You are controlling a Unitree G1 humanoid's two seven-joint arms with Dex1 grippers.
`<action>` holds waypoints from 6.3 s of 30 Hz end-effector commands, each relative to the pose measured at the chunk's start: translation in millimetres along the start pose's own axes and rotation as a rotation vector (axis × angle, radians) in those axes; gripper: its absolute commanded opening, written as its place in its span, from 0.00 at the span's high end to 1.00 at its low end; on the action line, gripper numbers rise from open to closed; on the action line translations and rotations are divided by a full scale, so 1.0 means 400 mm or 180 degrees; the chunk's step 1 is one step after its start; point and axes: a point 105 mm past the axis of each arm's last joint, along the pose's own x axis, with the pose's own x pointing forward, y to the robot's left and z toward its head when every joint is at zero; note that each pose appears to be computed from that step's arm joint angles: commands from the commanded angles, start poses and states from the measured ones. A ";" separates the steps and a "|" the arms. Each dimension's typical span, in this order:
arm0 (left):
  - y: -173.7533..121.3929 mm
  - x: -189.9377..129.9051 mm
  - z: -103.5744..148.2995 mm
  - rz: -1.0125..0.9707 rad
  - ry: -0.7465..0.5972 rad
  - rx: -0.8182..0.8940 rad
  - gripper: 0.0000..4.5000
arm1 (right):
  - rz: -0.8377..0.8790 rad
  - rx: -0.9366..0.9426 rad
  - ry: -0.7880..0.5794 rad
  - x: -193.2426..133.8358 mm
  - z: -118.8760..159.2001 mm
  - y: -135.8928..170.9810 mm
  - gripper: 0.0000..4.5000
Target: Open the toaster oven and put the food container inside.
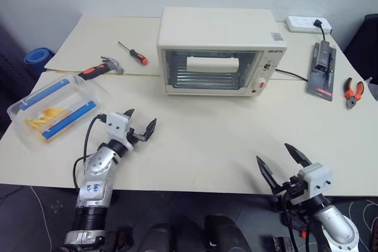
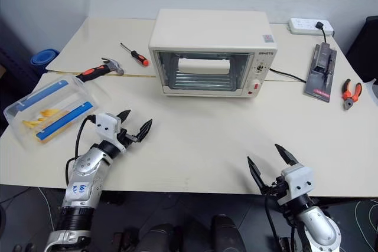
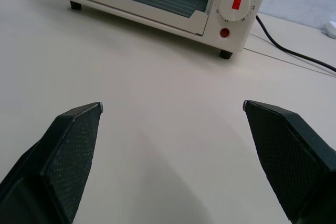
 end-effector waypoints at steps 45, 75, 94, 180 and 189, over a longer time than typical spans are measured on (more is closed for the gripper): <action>0.029 0.027 0.305 -0.1466 -0.0535 -0.0431 0.61 | 0.2350 -0.0345 -0.0266 0.301 0.160 0.115 0.00; -0.069 0.038 0.093 -0.1327 -0.0110 -0.0066 0.93 | 0.1469 -0.0148 -0.0494 0.126 0.162 -0.051 0.00; 0.443 -0.582 0.150 0.2507 -0.0084 -0.1107 0.01 | 0.2666 -0.0243 -0.1485 0.218 0.259 0.141 0.00; -0.014 0.020 0.300 -0.2111 0.0475 0.0128 0.28 | 0.1876 0.0038 0.0099 0.066 0.149 0.133 0.20; -0.155 -0.021 0.135 -0.2929 0.0423 0.0318 0.86 | 0.2097 -0.0105 0.0407 0.168 0.068 0.178 0.85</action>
